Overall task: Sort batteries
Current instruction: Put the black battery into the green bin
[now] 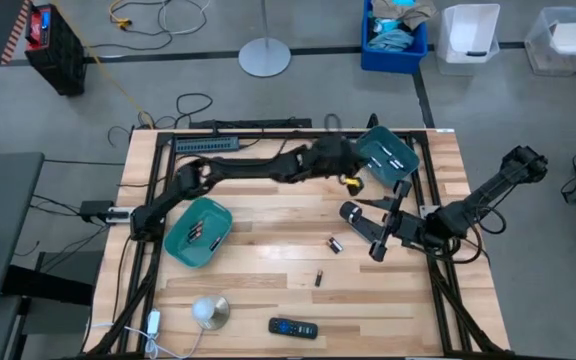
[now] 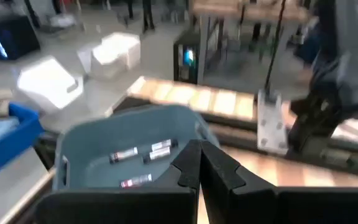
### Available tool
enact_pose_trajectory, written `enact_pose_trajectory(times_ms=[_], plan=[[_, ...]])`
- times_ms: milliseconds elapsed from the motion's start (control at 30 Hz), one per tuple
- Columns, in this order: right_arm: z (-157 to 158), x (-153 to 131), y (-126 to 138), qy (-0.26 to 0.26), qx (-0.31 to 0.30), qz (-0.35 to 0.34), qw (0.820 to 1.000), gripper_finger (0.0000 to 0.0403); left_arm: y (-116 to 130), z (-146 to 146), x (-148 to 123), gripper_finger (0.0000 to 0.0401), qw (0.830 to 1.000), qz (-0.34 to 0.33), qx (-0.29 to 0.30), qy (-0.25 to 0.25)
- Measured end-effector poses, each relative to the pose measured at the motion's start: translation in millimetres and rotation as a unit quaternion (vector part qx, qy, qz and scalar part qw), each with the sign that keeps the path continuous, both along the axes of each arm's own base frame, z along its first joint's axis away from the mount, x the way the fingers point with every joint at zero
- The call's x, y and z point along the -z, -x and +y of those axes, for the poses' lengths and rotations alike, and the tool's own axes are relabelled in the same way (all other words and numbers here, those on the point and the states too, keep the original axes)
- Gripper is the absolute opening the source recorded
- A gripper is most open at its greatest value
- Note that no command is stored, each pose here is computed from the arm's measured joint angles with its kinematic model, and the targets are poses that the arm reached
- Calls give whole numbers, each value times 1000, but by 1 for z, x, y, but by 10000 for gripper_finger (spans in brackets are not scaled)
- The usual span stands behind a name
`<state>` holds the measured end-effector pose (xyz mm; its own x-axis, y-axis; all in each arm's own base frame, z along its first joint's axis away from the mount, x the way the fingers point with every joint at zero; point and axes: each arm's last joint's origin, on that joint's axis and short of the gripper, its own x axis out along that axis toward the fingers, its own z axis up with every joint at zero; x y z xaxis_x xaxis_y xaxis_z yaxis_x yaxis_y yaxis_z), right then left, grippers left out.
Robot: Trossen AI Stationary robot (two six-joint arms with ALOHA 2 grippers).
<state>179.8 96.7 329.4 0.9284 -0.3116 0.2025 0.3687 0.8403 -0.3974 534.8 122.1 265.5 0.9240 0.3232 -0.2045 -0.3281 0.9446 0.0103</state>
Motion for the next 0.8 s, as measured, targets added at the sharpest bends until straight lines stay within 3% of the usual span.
enact_pose_trajectory(times_ms=[167,267,467,667,800], plan=[[5,-1,3,-3,-14,-4,1000,136,52,-30,8,1,999,-49,10,5],[6,0,3,-5,-17,-1,1000,133,89,-55,22,0,998,-45,32,7],[-2,6,-3,-44,-7,7,999,132,157,-99,26,0,998,-28,52,8],[-11,24,-20,-113,-32,43,992,132,212,-135,18,0,995,-45,84,5],[-3,30,-42,-110,-30,85,990,133,244,-147,16,0,993,-55,104,4]])
